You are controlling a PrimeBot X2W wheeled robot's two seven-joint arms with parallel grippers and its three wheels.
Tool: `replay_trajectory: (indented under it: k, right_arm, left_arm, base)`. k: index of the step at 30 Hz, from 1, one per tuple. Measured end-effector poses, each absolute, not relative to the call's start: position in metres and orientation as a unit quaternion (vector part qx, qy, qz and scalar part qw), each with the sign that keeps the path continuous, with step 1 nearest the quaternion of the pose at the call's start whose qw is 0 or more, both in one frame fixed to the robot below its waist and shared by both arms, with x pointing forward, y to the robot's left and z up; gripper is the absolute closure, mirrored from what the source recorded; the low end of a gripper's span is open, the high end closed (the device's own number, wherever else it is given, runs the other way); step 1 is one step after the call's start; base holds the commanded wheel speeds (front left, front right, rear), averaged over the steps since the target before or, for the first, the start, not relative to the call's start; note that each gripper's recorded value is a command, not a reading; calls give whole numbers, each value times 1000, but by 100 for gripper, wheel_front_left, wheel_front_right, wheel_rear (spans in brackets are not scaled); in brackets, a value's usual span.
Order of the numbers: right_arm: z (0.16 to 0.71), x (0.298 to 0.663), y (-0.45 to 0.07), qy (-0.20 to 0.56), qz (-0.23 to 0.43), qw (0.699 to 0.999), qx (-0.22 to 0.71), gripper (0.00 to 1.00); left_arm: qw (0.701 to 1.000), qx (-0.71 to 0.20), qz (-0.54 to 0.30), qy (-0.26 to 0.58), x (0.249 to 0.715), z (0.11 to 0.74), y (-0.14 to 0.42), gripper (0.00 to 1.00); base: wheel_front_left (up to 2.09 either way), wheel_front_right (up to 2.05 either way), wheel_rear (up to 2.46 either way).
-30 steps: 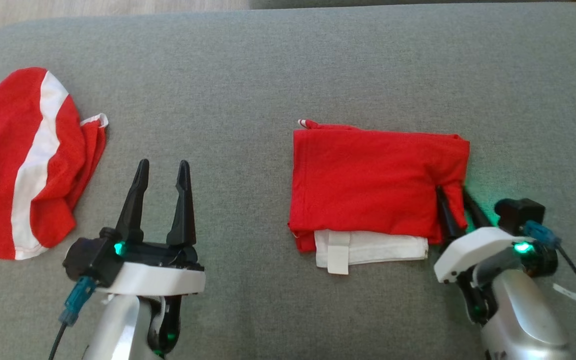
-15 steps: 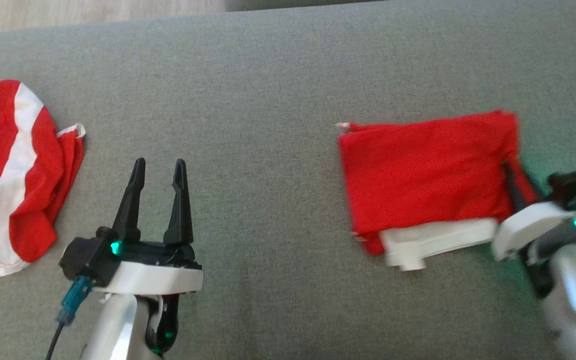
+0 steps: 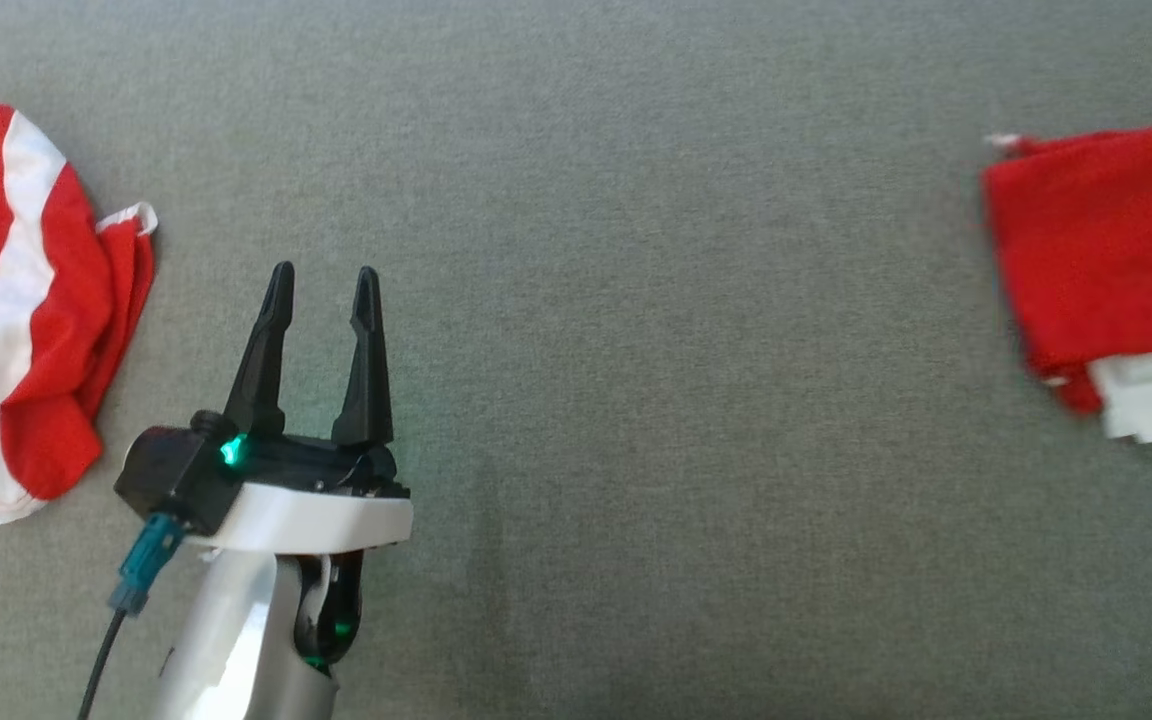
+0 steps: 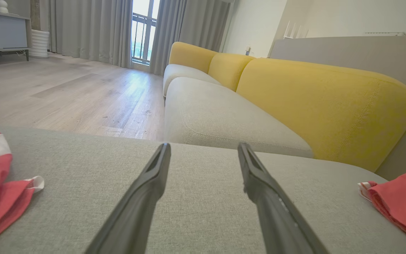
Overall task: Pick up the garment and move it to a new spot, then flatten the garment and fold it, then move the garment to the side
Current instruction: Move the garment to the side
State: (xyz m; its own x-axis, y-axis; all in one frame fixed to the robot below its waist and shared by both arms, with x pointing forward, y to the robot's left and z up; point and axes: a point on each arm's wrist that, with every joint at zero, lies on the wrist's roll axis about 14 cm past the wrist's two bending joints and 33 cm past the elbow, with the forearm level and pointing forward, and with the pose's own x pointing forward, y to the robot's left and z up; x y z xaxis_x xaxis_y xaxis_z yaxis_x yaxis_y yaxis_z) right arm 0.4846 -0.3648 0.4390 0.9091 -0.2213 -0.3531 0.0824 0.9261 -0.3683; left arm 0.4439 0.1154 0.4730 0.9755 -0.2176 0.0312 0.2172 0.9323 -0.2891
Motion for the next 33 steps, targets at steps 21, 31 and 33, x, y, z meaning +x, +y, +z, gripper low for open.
replay_trajectory:
  k: [21,31,33]
  right_arm:
    - [460,488,-380,157,-129,966,-158,0]
    - [506,495,-307,50,-63,994,-80,0]
    - [514,489,-296,29,-57,996,-56,0]
  left_arm:
    - [983,-146,-110,-3,447,475,116,0]
    - [982,-147,-115,-28,440,497,114,0]
    - [982,-147,-115,-32,436,501,114,0]
  base:
    - [0,0,0]
    - [0,0,0]
    - [0,0,0]
